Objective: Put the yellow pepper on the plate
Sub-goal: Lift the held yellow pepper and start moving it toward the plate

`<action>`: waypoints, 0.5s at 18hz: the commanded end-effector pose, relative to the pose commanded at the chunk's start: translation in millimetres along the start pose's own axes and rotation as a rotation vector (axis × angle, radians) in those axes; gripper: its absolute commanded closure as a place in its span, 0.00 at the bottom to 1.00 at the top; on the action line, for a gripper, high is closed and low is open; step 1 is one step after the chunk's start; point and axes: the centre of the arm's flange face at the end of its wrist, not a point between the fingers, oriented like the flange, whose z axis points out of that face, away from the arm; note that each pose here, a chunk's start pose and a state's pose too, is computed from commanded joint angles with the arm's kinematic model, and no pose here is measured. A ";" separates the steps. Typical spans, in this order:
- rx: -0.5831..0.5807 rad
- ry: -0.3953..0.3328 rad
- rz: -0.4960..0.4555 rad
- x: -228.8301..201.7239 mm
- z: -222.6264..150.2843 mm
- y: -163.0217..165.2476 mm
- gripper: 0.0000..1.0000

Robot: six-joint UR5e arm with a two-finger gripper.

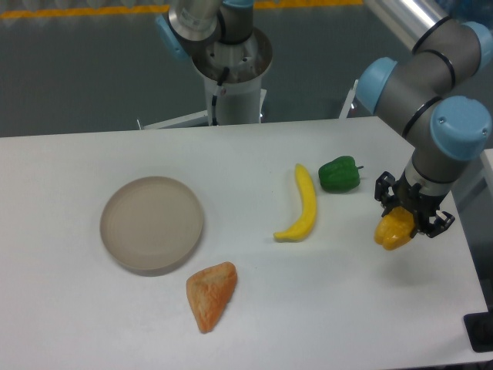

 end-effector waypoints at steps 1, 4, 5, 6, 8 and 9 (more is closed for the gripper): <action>0.002 0.000 0.000 0.0 0.0 -0.1 0.93; 0.004 -0.005 0.002 -0.1 -0.9 -3.6 0.92; 0.007 -0.010 0.000 -0.4 -2.5 -4.9 0.92; 0.005 0.001 0.002 1.1 3.5 -4.6 0.93; 0.013 0.004 0.027 13.8 1.1 -23.6 0.93; 0.025 -0.003 0.035 23.5 -10.9 -33.3 0.93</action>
